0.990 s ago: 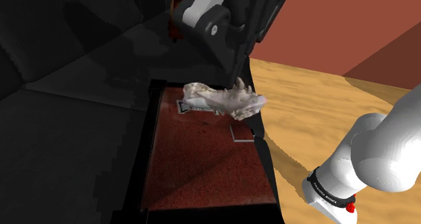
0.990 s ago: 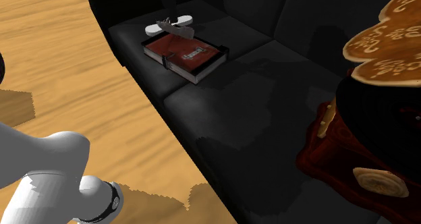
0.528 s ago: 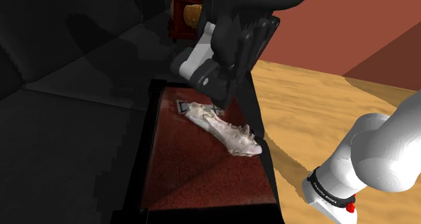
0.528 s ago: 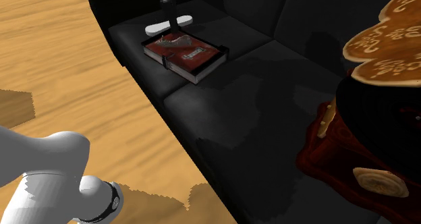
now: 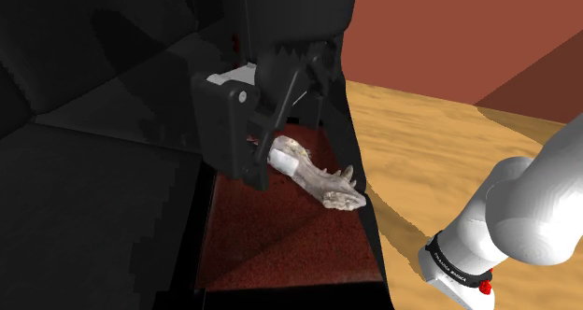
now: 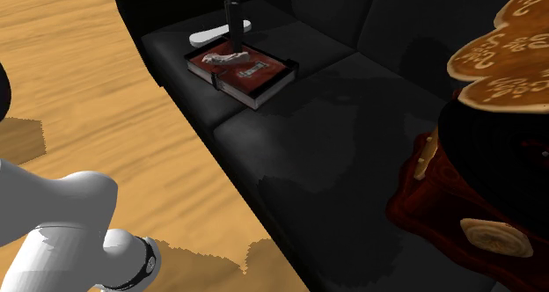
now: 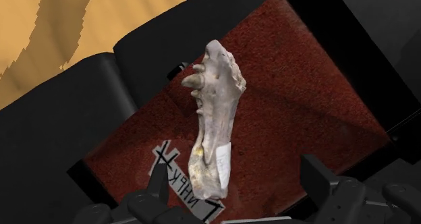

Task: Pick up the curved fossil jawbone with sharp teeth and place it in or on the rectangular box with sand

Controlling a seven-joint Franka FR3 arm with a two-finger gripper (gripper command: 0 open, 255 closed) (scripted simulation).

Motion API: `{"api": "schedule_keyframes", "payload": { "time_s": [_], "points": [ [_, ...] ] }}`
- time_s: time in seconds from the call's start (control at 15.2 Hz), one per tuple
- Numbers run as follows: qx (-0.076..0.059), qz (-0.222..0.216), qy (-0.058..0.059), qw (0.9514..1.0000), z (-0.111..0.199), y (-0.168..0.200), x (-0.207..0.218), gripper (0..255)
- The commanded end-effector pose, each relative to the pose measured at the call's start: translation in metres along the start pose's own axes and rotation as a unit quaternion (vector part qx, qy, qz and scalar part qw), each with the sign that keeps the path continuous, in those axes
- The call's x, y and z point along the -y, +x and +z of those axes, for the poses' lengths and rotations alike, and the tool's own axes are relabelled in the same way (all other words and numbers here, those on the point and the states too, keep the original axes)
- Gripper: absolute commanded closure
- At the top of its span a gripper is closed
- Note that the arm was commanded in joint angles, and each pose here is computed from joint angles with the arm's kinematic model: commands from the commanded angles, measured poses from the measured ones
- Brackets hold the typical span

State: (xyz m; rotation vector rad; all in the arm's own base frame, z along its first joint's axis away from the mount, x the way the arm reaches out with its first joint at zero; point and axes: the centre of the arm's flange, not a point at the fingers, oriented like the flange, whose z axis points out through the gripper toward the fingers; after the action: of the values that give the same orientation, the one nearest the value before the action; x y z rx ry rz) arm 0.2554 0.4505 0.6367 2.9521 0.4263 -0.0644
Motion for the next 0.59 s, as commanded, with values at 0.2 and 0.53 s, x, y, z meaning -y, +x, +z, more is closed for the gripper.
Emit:
{"api": "schedule_keyframes", "payload": {
  "time_s": [0.2, 0.53],
  "points": [
    [0.001, -0.001, 0.001, 1.0000, 0.0191, -0.0002, -0.0008, 0],
    [0.001, -0.001, 0.001, 1.0000, 0.0191, -0.0002, -0.0008, 0]
  ]
}}
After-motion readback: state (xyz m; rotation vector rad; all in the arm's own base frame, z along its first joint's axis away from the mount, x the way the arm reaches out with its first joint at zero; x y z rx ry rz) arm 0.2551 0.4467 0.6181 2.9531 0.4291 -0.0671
